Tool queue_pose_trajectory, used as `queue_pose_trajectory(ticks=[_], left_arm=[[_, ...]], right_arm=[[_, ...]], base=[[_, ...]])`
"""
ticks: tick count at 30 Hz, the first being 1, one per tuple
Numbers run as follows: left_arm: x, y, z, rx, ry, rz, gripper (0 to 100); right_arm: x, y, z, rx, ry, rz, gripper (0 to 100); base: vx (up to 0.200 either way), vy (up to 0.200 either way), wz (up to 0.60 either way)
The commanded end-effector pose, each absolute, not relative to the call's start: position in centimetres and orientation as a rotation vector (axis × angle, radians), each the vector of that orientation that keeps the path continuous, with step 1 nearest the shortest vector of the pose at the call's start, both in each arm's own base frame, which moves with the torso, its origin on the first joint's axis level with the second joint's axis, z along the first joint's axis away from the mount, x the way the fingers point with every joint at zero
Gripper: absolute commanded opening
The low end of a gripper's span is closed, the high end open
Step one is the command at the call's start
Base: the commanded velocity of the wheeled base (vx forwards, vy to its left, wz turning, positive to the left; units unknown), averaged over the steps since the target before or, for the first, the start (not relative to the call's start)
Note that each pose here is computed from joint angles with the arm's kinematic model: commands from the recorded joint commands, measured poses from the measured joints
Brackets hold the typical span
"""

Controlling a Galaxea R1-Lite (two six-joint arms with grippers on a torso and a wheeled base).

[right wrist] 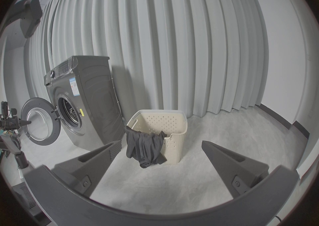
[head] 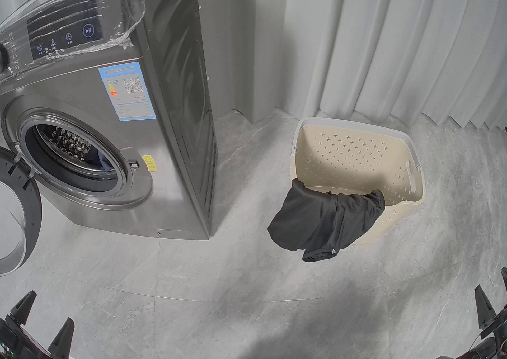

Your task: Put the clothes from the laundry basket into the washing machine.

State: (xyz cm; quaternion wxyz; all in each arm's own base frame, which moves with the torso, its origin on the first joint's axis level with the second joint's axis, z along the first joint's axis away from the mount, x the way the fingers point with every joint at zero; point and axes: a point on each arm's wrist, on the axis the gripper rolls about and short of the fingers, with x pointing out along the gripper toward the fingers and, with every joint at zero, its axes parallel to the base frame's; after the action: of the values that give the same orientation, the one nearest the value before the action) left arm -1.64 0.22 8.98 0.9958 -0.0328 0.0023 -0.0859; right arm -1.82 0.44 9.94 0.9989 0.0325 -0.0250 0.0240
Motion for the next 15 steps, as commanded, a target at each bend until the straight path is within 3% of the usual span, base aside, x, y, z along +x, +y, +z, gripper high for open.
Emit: queue_pose_trajectory(ticks=[1,2,15], left_arm=[[-1.5,0.2,8.5,-0.047,0.027,-0.173,100],[-1.5,0.2,8.5,-0.049,0.027,-0.171,100],[-1.5,0.2,8.5,-0.043,0.027,-0.171,100]], right_arm=[[-2.3,0.5,13.2,0.064,-0.091,0.052,100],[-2.0,0.5,13.2,0.064,-0.068,0.053,100],[3.7,0.2,14.3,0.068,0.295,0.116,100]], base=[[0.000,0.000,0.00],[0.000,0.000,0.00],[0.000,-0.200,0.00]])
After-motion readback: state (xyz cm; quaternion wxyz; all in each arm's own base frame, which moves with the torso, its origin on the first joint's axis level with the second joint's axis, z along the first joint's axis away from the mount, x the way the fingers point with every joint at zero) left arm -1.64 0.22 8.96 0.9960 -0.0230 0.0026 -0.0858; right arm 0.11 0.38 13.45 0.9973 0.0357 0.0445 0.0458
